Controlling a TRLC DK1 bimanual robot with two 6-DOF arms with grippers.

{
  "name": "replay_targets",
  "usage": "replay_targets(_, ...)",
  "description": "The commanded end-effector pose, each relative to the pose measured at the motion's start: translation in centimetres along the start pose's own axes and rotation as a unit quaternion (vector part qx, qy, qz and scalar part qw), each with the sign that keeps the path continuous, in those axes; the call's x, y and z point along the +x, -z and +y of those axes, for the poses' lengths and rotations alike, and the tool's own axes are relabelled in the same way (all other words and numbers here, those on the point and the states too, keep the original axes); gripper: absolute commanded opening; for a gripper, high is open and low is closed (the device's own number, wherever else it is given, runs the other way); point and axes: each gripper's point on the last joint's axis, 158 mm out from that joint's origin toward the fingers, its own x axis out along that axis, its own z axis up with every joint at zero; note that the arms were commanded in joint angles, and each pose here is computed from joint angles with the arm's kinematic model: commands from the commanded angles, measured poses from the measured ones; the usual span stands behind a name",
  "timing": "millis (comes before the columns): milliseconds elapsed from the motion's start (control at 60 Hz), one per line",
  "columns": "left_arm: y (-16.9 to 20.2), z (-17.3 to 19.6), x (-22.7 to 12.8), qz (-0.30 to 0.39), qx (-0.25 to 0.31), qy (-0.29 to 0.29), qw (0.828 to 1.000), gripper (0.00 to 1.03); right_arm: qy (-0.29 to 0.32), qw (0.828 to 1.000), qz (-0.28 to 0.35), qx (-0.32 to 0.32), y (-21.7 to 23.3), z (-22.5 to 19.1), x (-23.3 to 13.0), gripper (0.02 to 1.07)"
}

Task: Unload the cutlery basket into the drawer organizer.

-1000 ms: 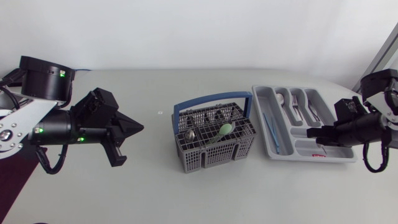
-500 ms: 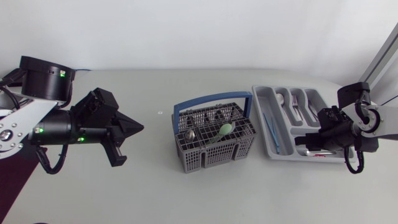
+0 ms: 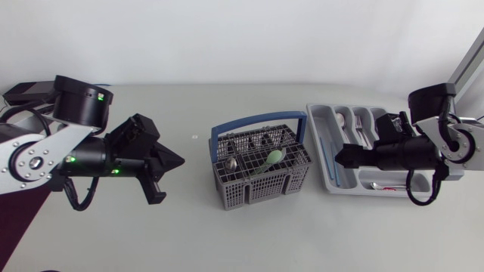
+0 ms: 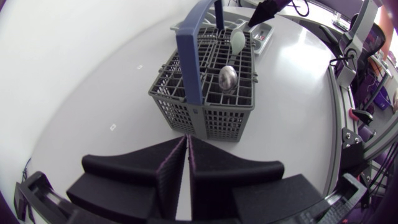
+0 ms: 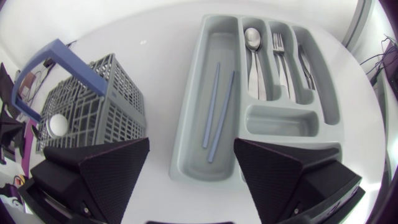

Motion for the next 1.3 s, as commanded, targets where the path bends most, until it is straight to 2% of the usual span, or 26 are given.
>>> replay_targets(0,1.0,-1.0,1.5,0.016,-0.014,0.021,1.000,0.19,0.000,1.000,0.006,0.027,-1.2,0.5,1.2,1.02)
replay_targets(83,0.9,-1.4,2.3,0.021,-0.011,0.032,0.999,0.19,0.006,0.998,0.056,0.019,-1.2,0.3,2.8,1.02)
replay_targets(250,0.6,-1.9,4.2,0.028,-0.013,0.048,0.998,0.19,-0.018,0.997,0.073,0.016,-2.9,1.5,5.3,1.02)
replay_targets(450,0.0,-1.3,6.1,0.027,-0.023,0.050,0.998,0.19,-0.038,0.992,0.112,-0.033,-0.2,5.7,7.0,1.02)
replay_targets(700,-0.1,0.3,6.8,0.021,-0.032,0.036,0.999,0.19,-0.051,0.988,0.120,-0.077,1.3,9.2,6.0,1.02)
replay_targets(967,1.1,5.6,5.3,0.017,-0.060,-0.017,0.998,0.19,-0.056,0.985,0.121,-0.105,1.6,13.0,6.1,1.02)
replay_targets(1283,1.2,6.9,5.7,0.018,-0.064,-0.021,0.998,0.19,-0.020,0.990,0.102,-0.093,-0.7,13.1,7.7,1.02)
